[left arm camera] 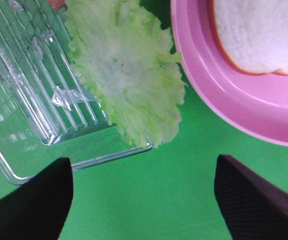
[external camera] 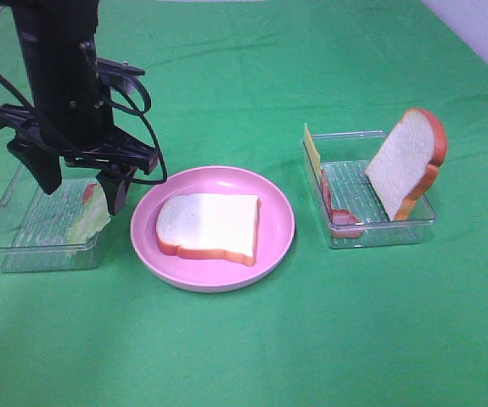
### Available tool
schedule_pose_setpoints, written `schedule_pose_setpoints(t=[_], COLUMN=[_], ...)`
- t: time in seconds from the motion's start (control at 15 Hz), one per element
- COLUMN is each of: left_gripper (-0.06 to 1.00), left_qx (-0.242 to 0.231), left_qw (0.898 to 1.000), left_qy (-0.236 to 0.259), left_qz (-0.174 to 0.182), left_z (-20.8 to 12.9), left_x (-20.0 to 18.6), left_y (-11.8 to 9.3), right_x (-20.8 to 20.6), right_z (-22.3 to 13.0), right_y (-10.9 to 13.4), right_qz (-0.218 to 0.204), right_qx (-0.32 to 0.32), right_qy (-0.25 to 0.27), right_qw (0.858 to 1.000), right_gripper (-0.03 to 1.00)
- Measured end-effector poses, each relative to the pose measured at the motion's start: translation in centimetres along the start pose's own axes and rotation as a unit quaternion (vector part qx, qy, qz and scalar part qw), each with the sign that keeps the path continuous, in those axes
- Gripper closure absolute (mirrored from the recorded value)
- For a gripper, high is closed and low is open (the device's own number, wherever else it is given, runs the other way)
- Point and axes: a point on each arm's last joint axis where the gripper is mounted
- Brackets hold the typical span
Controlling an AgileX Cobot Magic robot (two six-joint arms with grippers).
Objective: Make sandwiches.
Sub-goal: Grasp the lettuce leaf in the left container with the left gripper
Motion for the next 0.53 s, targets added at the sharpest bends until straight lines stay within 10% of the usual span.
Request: schedule_pose_setpoints(t=[0.53], left_gripper=[0.32], left_qx=[-0.012], left_qw=[1.0], left_qy=[-0.012], left_qz=[0.008], left_z=[1.3], left_x=[2.6], left_y=[-0.4], right_x=[0.0], right_z=[0.0], right_y=[0.0], right_qz=[0.0], right_qx=[0.0], right_qy=[0.0], right_qw=[1.0], right_gripper=[0.16])
Point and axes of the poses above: a point on each arm's last joint axis where the gripper is mounted, x pointing out along that axis toward the gripper, y along the wrist's bending axis when the last joint is at zero, z = x × y, and after that the axes turned 6 degrees about x, right-handed
